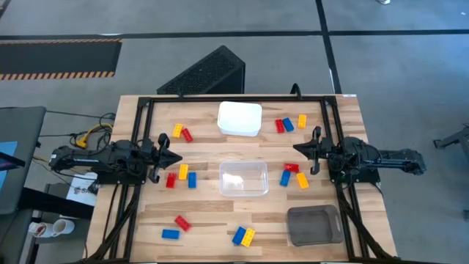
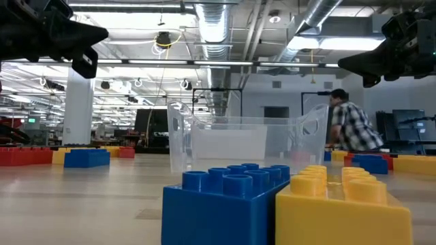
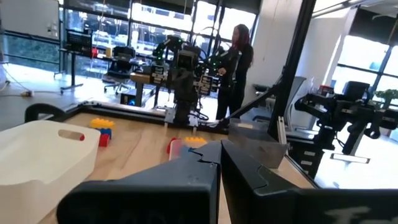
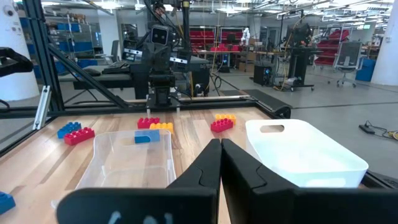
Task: Sort & place blocks by color
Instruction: Put the yellow game piece into the white bin
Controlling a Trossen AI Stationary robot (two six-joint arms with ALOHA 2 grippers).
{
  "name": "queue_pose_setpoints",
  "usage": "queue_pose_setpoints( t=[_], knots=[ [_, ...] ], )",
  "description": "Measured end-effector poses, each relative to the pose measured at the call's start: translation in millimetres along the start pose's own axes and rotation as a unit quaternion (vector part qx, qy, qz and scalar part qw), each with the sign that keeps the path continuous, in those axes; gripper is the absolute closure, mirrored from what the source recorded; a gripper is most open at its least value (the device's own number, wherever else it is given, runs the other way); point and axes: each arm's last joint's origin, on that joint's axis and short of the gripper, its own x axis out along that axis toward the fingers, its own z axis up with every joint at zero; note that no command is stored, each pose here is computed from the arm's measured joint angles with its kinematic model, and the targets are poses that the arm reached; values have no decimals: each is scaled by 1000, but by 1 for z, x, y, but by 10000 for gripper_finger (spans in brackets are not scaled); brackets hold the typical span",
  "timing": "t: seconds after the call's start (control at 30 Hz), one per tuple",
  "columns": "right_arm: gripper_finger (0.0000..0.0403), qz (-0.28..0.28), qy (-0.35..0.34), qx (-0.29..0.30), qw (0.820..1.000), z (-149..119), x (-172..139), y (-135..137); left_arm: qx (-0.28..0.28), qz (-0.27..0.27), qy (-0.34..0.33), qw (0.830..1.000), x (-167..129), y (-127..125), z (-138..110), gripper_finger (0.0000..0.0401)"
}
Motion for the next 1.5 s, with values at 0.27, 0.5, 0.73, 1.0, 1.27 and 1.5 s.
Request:
queue_pose_setpoints(
  t=[0.27,0.5,0.73,1.0,1.27,1.5],
  knots=[
    [370,0,0,0,1000,0,0,0,0,6,0,1000,0,0,0,401],
    [370,0,0,0,1000,0,0,0,-11,0,3,1000,0,0,0,401],
    [370,0,0,0,1000,0,0,0,-40,31,91,995,8,-7,15,401],
    [370,0,0,0,1000,0,0,0,-8,141,192,971,31,-11,11,401],
    [370,0,0,0,1000,0,0,0,71,182,254,947,63,-6,18,377],
    [370,0,0,0,1000,0,0,0,88,236,310,917,96,7,27,269]
  ],
)
